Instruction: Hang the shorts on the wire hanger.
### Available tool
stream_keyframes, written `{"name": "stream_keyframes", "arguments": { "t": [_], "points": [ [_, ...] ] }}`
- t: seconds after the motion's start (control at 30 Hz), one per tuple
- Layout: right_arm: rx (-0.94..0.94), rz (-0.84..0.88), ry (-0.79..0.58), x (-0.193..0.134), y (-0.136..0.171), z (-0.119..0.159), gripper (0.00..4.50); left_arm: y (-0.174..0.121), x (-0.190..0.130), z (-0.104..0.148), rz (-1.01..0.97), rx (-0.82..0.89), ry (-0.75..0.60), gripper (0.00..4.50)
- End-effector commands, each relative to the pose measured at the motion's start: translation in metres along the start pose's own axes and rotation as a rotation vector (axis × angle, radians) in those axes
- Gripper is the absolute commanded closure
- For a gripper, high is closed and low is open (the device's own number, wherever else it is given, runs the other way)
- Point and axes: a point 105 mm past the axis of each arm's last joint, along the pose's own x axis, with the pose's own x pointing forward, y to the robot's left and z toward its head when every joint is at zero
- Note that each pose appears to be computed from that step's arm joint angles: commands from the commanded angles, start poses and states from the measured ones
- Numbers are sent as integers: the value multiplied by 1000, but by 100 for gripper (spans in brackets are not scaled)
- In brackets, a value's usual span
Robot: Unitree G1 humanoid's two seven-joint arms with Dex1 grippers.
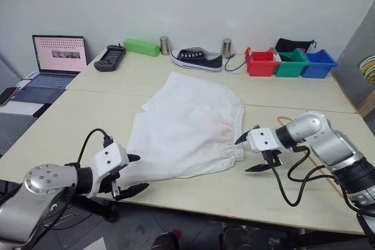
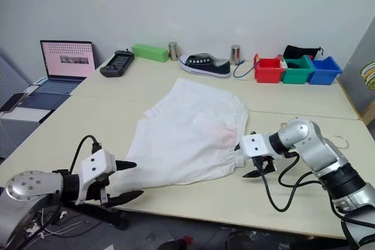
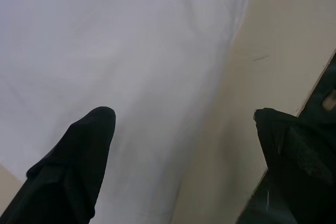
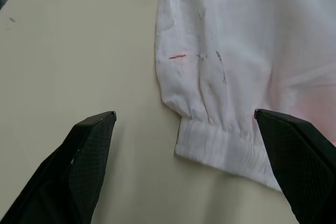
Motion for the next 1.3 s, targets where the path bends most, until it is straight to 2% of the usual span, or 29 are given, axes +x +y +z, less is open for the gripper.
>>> {"name": "stream_keyframes", "arguments": {
  "t": [0.03,0.3,0.4,0.5,1.03,1.1,1.23,1.3],
  "points": [
    [-19,-71,26,8,-14,-6,3,5,7,-12,51,17,12,0],
    [12,-112,128,26,-28,-39,3,9,20,-32,57,-13,30,0],
    [37,-98,125,29,-31,-43,0,11,22,-34,59,-13,29,48],
    [41,-78,119,30,-31,-44,44,12,23,-35,53,-20,27,110],
    [77,-44,116,22,-22,-45,408,25,27,-28,55,14,16,436],
    [88,-32,127,19,-18,-47,439,27,28,-25,50,31,12,450],
    [129,64,122,-2,7,-42,439,27,29,-17,-13,100,24,450],
    [151,146,121,-15,29,-36,439,24,27,-15,-68,142,41,450]
  ]
}}
